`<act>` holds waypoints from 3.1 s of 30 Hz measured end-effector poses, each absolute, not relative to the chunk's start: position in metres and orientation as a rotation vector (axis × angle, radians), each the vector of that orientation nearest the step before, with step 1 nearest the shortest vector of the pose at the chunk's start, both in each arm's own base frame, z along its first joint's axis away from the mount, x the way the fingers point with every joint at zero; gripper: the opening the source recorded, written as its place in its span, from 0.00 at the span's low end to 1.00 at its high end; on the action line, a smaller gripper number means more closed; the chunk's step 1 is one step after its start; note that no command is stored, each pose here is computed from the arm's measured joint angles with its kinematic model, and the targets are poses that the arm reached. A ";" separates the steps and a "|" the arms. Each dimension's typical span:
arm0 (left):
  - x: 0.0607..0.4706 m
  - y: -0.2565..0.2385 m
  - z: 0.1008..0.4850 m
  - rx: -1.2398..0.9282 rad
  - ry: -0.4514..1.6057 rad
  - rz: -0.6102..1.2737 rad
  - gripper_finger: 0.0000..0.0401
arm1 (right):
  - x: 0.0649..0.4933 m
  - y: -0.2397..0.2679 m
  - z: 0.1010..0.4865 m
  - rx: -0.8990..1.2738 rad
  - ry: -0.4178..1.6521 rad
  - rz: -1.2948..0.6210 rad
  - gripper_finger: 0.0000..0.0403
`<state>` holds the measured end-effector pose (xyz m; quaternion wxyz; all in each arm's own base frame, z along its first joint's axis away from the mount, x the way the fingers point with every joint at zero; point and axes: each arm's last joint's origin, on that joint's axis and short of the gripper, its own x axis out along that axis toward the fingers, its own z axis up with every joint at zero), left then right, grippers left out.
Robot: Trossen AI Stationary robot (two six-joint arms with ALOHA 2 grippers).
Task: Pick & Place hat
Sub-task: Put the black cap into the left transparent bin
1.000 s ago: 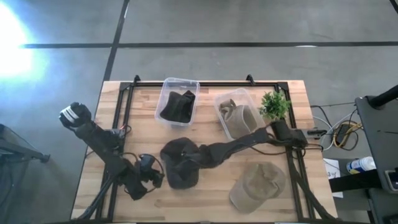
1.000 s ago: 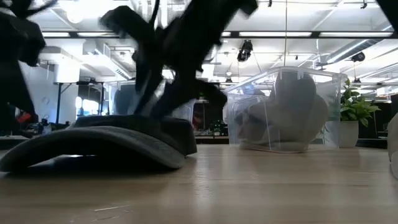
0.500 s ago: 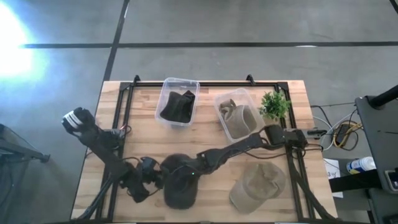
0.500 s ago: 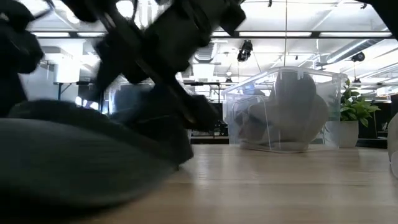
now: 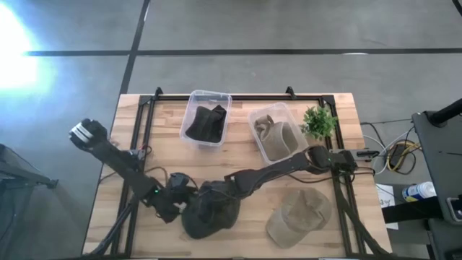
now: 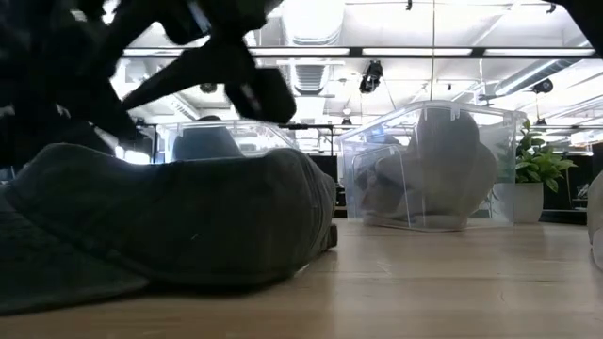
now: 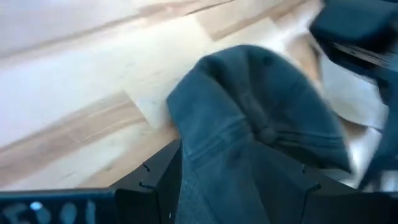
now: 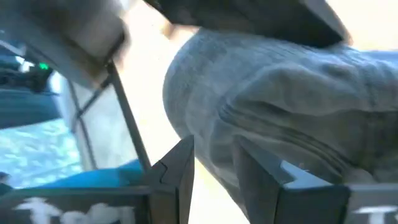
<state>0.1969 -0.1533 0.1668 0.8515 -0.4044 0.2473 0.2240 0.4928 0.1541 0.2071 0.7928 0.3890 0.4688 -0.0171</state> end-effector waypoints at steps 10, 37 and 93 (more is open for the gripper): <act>0.134 -0.185 0.195 -0.989 0.685 0.245 0.45 | 0.478 0.153 0.183 0.745 1.133 -0.152 0.27; 0.142 -0.239 0.122 -1.382 0.367 0.424 0.45 | 0.473 0.141 0.131 0.976 1.128 -0.157 0.27; 0.239 0.075 0.378 -0.397 0.543 0.899 0.01 | 0.291 0.093 0.288 0.718 0.656 -0.816 0.27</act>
